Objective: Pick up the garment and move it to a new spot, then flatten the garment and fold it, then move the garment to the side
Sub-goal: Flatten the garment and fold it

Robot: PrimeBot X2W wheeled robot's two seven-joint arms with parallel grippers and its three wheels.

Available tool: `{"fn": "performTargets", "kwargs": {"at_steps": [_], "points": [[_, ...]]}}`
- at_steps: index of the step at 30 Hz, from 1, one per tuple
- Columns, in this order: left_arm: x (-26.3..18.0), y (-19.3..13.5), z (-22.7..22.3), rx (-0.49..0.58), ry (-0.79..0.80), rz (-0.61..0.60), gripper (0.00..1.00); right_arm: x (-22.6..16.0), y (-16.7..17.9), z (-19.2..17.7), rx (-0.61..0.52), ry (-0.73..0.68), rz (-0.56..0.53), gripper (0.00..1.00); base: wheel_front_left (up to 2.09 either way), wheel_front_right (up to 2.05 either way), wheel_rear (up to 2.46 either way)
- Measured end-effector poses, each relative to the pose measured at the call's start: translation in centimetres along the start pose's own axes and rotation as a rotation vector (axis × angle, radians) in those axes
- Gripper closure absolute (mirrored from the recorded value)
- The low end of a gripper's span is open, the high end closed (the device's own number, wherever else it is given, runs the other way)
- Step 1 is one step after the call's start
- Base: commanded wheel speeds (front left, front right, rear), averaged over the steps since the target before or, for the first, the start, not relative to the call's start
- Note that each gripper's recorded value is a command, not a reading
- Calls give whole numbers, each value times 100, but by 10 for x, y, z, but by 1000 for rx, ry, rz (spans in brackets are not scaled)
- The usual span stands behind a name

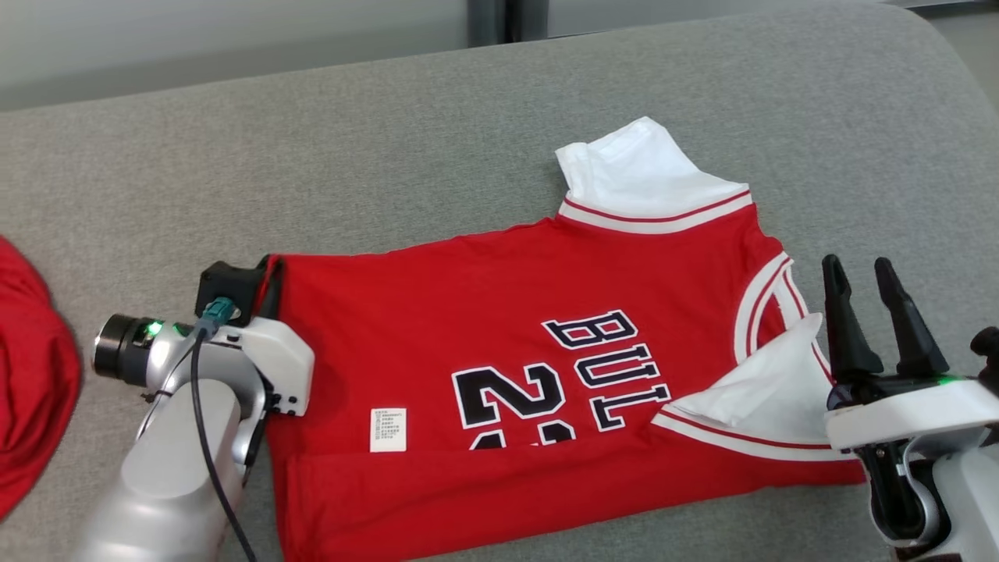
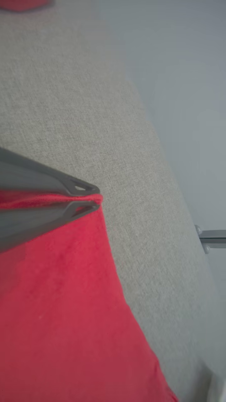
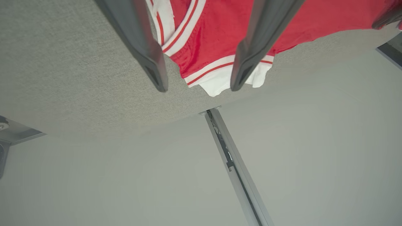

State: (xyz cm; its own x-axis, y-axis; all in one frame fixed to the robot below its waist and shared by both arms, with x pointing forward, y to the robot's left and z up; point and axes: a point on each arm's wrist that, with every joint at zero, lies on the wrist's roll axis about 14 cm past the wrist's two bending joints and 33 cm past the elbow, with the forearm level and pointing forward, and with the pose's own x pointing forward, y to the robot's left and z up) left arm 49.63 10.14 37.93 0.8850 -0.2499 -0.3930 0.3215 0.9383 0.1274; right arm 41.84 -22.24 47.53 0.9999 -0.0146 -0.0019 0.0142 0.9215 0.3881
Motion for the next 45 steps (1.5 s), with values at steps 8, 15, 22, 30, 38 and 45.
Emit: {"fn": "performTargets", "kwargs": {"at_steps": [8, 15, 22, 30, 38, 45], "points": [[-12, -7, 18, -44, -101, -4, 100, 65, 11, -2, -84, 66, 72, 0, 0, 0, 0], [-23, -10, 28, -58, -164, 9, 100, 124, 18, -18, -91, 190, 86, 0, 0, 0, 0], [-32, -8, 25, -79, -176, 29, 100, 169, 20, -59, -178, 364, 97, 0, 0, 0, 0], [-31, -1, 16, -82, -158, 45, 100, 193, 22, -108, -269, 528, 121, 0, 0, 0, 0], [-29, 3, 2, -82, -124, 57, 100, 204, 21, -137, -290, 635, 114, 0, 0, 0, 0], [-27, 2, 4, -81, -124, 55, 100, 200, 24, -143, -282, 674, 116, 100, 0, 0, 0]]}}
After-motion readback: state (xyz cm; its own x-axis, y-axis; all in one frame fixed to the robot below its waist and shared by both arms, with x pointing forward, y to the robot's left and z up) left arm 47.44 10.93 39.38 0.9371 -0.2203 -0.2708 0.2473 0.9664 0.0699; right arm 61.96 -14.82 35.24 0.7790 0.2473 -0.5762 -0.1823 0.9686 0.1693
